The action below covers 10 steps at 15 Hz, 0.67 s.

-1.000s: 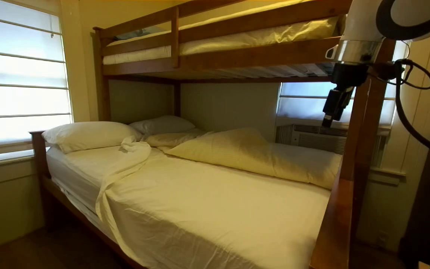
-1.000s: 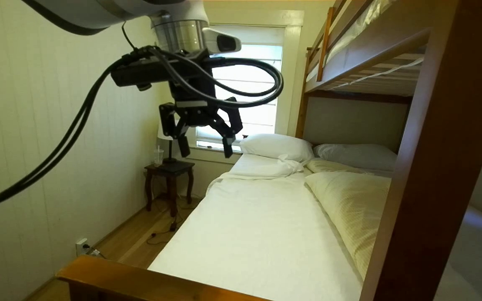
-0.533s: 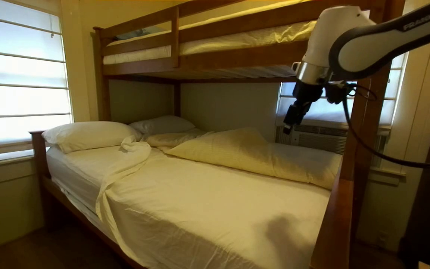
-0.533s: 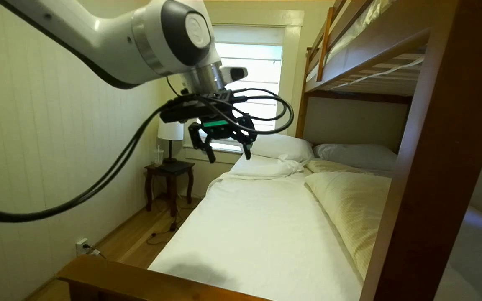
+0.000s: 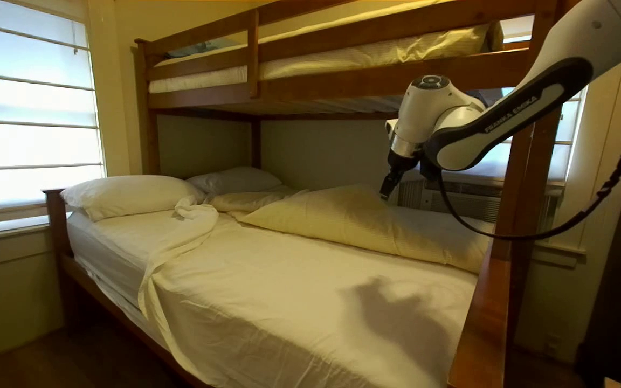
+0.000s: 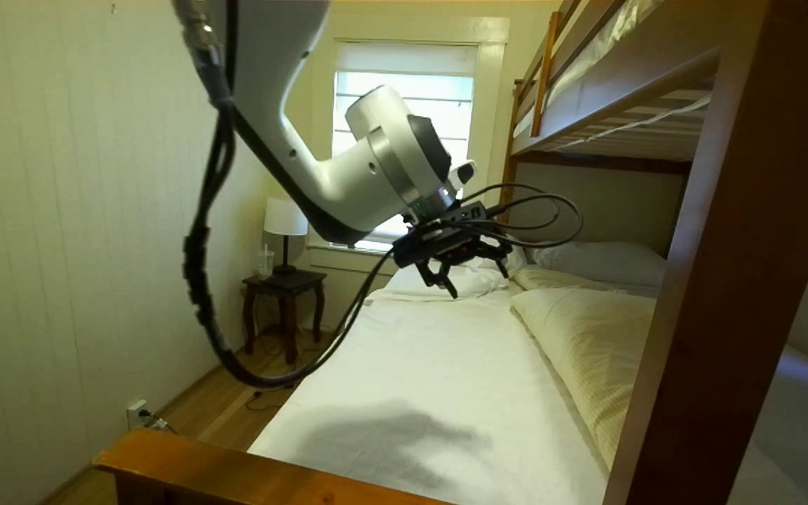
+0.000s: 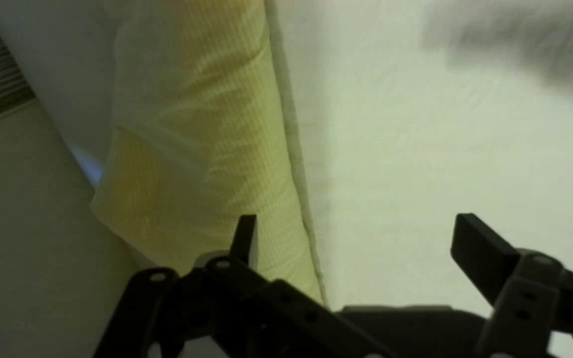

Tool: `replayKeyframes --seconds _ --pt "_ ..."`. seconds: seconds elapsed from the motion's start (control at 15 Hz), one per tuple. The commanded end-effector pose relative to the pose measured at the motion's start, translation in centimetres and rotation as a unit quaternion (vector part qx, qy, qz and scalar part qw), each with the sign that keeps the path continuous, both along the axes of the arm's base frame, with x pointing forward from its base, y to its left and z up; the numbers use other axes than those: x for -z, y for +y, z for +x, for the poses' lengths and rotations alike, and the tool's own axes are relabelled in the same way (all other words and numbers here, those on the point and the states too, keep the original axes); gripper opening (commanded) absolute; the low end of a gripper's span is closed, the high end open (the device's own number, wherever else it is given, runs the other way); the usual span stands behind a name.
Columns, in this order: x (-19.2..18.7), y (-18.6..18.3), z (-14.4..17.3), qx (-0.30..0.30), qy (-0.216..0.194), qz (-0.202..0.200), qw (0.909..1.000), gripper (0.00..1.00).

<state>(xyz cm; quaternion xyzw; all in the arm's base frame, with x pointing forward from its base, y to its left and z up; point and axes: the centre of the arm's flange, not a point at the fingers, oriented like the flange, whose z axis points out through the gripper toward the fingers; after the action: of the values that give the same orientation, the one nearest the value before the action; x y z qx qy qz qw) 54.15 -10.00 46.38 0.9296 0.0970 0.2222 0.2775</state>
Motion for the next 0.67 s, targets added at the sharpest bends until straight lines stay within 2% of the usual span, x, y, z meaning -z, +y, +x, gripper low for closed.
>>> replayKeyframes --seconds 0.0,0.07,0.27,0.53,0.6 --pt "2.9 -3.0 4.8 0.042 -0.044 -0.019 0.998 1.0" --pt "1.0 -2.4 1.8 0.01 -0.029 -0.012 0.9994 1.0" --pt "2.7 -3.6 3.4 0.033 -0.034 -0.006 0.9989 1.0" --pt "2.5 -3.5 3.7 0.034 -0.039 -0.005 0.9987 1.0" --pt "3.5 -4.2 5.1 0.039 -0.052 -0.004 0.9979 1.0"
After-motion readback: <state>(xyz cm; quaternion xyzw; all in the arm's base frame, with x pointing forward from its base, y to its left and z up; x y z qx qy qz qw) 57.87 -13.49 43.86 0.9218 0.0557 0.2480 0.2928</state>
